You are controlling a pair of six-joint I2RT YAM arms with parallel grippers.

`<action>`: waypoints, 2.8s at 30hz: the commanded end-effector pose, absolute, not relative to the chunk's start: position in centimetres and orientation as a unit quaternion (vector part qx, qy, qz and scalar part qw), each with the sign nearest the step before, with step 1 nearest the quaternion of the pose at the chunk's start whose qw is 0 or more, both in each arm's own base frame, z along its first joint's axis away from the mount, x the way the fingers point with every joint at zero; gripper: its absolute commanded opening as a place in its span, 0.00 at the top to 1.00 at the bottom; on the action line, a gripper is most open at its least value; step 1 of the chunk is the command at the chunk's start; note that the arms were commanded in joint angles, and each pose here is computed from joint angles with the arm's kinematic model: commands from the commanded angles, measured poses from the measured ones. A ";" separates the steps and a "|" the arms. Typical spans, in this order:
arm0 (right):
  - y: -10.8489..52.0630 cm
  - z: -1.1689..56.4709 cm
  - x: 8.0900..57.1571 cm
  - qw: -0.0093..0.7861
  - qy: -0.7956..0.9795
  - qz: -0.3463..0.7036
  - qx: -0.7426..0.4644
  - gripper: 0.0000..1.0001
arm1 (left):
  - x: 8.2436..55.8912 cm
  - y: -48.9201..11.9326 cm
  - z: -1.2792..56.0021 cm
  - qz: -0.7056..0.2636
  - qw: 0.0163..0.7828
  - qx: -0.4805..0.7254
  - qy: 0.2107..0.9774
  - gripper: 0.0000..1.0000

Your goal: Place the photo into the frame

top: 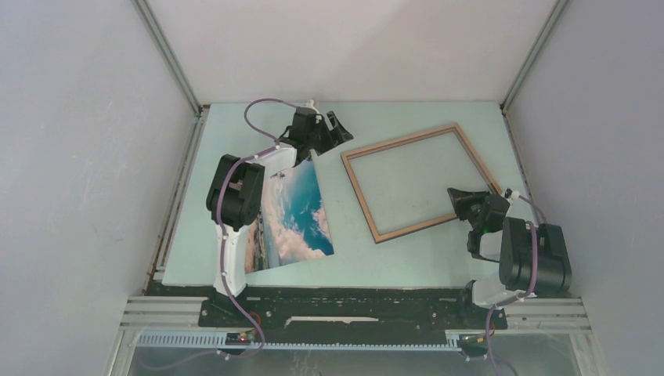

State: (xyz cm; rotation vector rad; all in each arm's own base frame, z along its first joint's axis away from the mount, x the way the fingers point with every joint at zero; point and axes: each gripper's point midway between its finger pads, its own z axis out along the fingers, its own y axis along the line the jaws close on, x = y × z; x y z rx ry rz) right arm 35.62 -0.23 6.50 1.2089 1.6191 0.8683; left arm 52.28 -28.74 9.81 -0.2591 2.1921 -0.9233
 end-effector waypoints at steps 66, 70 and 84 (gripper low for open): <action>-0.3 6.0 35.1 0.469 0.652 0.318 0.504 1.00 | 53.8 -29.6 13.2 -0.392 0.393 -0.096 0.826 0.16; -0.4 5.9 35.1 0.470 0.651 0.315 0.506 1.00 | 53.8 -29.7 13.0 -0.393 0.392 -0.096 0.826 0.16; -0.3 5.7 34.5 0.465 0.657 0.313 0.503 1.00 | 53.8 -29.6 13.3 -0.392 0.395 -0.094 0.826 0.16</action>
